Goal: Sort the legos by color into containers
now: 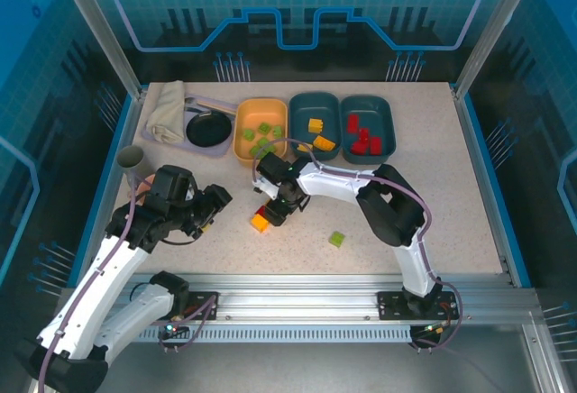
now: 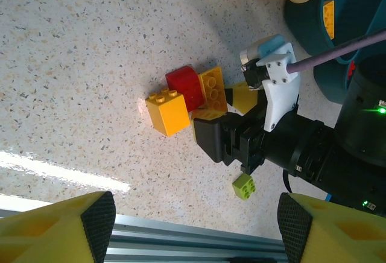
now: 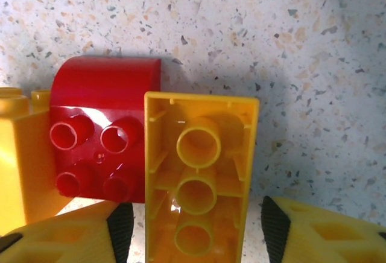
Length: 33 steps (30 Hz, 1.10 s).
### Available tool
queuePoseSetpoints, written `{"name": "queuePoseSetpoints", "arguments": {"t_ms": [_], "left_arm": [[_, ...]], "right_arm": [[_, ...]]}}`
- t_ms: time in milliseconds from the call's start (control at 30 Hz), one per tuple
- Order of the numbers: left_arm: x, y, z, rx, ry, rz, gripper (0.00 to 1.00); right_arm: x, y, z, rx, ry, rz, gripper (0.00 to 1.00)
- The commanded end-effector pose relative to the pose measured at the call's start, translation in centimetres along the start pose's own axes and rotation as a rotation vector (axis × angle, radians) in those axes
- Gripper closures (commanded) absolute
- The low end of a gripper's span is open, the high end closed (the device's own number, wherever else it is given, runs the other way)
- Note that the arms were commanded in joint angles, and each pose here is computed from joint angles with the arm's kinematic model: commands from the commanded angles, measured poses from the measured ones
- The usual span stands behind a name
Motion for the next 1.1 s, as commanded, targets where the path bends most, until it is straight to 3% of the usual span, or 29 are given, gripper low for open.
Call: {"name": "queuePoseSetpoints", "arguments": {"t_ms": [0,167,300,567,700,1067], "left_arm": [[-0.3,-0.1,0.4,0.010,-0.004,0.012,0.25],[-0.3,0.0,0.4,0.010,-0.004,0.011,0.25],[-0.3,0.1,-0.4,-0.029,0.017,0.018,0.25],[0.6,0.1,-6.1,-0.151,0.158,0.039,0.25],[1.6,0.5,-9.4,-0.181,0.220,0.031,0.25],[4.3,3.2,-17.9,-0.247,0.298,-0.006,0.25]], "right_arm": [[0.3,0.1,0.2,-0.007,-0.005,0.025,0.47],[0.6,-0.3,-0.2,-0.029,0.016,0.020,0.62],[0.6,-2.8,-1.3,-0.054,0.068,-0.023,0.68],[0.5,-11.2,-7.6,-0.077,0.334,-0.207,0.69],[1.1,-13.1,-11.9,-0.054,0.486,-0.292,0.69],[6.4,-9.7,-20.7,0.021,0.694,-0.343,0.69]]}}
Point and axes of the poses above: each hand's point on the last joint's axis, 136 mm out from that joint toward the fingers, its own y axis out along the fingers, its own z axis along the line the jaws close on, x = y × z, the point moved 5 cm from there along -y, back along the fingers, and after that the axes turned 5 degrees about -y, right-handed, at the moved point
